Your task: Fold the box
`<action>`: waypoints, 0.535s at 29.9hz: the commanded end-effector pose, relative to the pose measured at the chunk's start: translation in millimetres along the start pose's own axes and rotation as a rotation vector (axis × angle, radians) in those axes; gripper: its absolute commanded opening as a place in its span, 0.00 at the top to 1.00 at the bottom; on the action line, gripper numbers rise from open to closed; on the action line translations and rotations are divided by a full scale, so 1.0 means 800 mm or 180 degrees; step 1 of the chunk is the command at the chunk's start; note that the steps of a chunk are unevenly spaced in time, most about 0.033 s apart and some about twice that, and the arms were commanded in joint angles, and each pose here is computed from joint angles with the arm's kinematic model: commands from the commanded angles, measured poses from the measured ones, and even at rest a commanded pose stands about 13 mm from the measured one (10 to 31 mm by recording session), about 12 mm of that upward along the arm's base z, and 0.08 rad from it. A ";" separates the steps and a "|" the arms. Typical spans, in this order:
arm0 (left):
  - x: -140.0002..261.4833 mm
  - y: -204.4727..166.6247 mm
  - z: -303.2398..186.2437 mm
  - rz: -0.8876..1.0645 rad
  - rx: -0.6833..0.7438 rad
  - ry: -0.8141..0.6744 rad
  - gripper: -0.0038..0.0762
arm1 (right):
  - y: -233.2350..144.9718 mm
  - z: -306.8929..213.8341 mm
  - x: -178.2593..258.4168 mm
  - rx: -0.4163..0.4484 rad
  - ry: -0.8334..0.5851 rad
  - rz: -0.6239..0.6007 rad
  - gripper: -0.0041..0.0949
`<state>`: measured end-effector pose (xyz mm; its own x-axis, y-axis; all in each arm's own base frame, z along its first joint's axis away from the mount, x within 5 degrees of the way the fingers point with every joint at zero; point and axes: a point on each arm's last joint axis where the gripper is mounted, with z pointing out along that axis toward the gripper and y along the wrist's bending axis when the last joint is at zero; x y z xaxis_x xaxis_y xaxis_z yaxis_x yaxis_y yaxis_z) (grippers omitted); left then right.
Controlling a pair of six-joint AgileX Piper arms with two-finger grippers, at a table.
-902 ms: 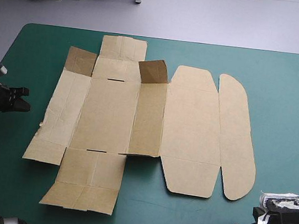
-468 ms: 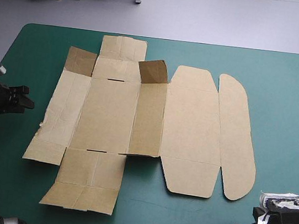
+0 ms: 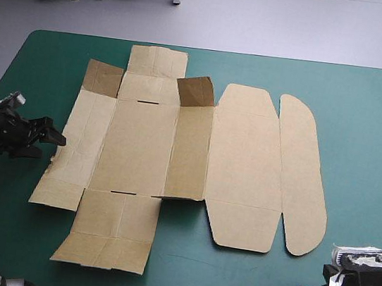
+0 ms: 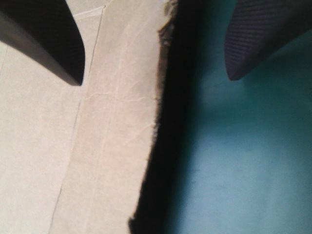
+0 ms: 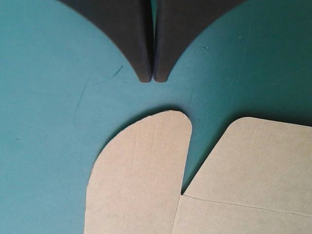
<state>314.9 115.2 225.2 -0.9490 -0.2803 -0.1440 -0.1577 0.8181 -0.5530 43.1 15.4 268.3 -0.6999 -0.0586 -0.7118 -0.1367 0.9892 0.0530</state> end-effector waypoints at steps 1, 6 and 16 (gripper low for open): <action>0.005 -0.037 -0.005 0.0190 0.0229 0.0144 0.25 | 0.000 -0.005 -0.014 0.0013 -0.0221 -0.0007 0.97; 0.004 -0.048 0.016 0.0285 0.0246 0.0327 0.25 | 0.000 -0.005 -0.014 0.0013 -0.0221 -0.0007 0.97; 0.008 -0.072 0.056 0.0365 0.0329 0.0648 0.25 | 0.000 -0.005 -0.014 0.0013 -0.0221 -0.0007 0.97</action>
<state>334.1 60.7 209.5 -0.9883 -0.1211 -0.0928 -0.0488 0.8271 -0.5600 43.1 15.4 268.3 -0.6999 -0.0586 -0.7118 -0.1367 0.9892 0.0530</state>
